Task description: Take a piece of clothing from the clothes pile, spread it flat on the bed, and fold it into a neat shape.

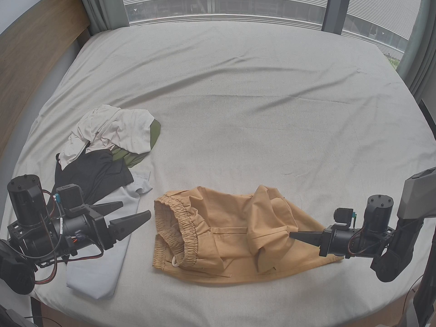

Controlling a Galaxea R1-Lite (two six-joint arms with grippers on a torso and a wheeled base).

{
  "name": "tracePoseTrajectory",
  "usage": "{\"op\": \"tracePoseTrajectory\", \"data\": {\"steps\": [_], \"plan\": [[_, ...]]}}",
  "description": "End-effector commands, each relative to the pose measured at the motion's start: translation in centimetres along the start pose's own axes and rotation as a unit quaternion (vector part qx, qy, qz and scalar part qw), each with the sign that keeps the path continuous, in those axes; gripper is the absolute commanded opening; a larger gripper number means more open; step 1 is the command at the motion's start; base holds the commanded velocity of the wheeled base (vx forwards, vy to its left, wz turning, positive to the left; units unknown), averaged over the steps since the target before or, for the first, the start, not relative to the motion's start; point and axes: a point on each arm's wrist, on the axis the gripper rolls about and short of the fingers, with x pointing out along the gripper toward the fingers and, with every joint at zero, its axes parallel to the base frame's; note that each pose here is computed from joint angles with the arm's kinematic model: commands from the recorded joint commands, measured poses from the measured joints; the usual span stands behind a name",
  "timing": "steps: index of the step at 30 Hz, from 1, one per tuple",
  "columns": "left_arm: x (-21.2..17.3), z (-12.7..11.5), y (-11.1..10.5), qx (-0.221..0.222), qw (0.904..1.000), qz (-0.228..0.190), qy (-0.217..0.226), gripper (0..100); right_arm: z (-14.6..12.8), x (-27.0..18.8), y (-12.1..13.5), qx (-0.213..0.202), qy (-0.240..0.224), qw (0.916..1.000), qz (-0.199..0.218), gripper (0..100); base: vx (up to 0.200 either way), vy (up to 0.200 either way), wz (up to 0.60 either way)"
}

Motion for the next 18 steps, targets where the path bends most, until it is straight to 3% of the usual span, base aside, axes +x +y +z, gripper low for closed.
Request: {"op": "tracePoseTrajectory", "data": {"steps": [1,12,18], "plan": [[0.0,0.1,0.0,0.0,1.0,0.0,-0.001,100,-0.1,0.1,-0.1,0.002,0.003,1.0,0.002,100,0.0,0.0,0.0],[0.1,0.1,0.0,0.006,0.9999,-0.004,-0.012,100,-0.2,0.9,1.1,-0.01,0.015,0.9992,0.036,100,0.0,0.0,0.0],[0.2,0.1,-0.1,0.007,0.9999,-0.006,-0.013,100,-0.1,1.6,3.1,-0.03,0.02,0.997,0.068,100,0.0,0.0,0.0]]}}
